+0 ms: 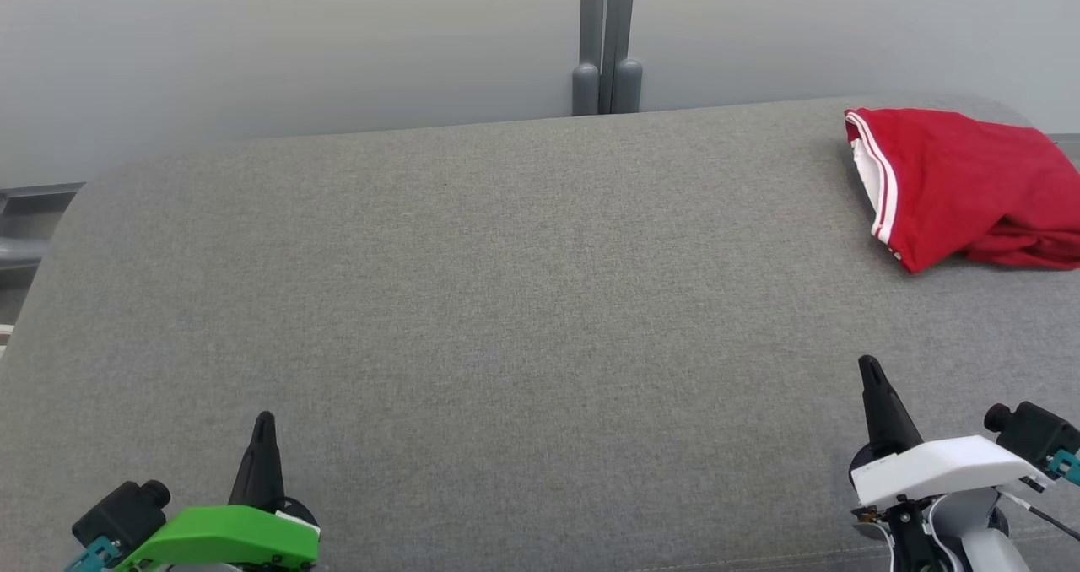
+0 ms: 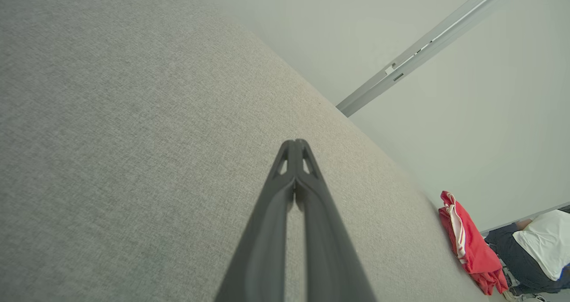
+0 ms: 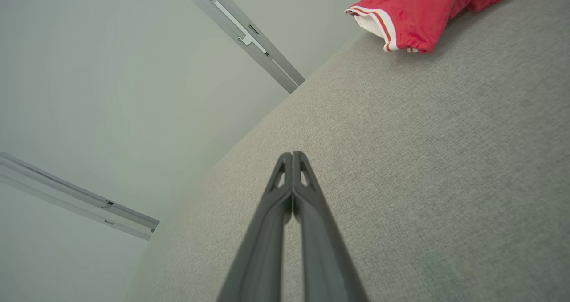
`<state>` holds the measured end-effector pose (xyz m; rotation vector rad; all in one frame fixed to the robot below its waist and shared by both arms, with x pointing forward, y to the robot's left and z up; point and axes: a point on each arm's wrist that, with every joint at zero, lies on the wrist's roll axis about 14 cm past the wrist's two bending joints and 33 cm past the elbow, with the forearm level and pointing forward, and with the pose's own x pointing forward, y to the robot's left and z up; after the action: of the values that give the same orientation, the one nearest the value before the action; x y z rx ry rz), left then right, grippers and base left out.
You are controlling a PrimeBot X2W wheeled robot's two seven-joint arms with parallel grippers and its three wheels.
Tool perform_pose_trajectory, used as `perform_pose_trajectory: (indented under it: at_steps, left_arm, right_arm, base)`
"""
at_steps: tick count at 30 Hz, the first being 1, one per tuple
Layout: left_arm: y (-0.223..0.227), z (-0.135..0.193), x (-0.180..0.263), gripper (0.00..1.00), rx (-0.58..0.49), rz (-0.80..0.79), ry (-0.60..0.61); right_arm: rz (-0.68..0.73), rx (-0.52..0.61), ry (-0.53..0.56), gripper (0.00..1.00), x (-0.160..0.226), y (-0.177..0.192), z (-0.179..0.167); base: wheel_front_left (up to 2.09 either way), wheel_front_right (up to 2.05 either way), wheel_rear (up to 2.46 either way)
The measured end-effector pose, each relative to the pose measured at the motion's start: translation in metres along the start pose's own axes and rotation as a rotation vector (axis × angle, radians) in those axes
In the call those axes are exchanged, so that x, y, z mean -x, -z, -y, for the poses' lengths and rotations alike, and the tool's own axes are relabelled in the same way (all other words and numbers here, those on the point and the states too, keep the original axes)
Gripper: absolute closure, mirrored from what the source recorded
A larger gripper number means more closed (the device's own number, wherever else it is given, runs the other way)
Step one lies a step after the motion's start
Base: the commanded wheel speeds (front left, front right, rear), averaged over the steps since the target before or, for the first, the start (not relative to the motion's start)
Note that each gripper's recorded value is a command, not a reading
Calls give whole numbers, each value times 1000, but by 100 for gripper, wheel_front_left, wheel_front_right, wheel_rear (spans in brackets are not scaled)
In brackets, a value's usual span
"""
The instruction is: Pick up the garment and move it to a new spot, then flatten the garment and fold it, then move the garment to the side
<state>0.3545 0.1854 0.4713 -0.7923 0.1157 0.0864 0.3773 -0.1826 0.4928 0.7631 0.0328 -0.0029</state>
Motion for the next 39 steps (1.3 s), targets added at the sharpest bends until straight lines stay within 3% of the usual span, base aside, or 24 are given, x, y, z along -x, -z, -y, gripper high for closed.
perform_pose_trajectory:
  at_steps: [39]
  left_arm:
    - [-7, 15, -19, 100, 409, -16, 47]
  right_arm:
    - [10, -424, 33, 100, -6, -17, 14]
  base:
    - [0, 0, 0]
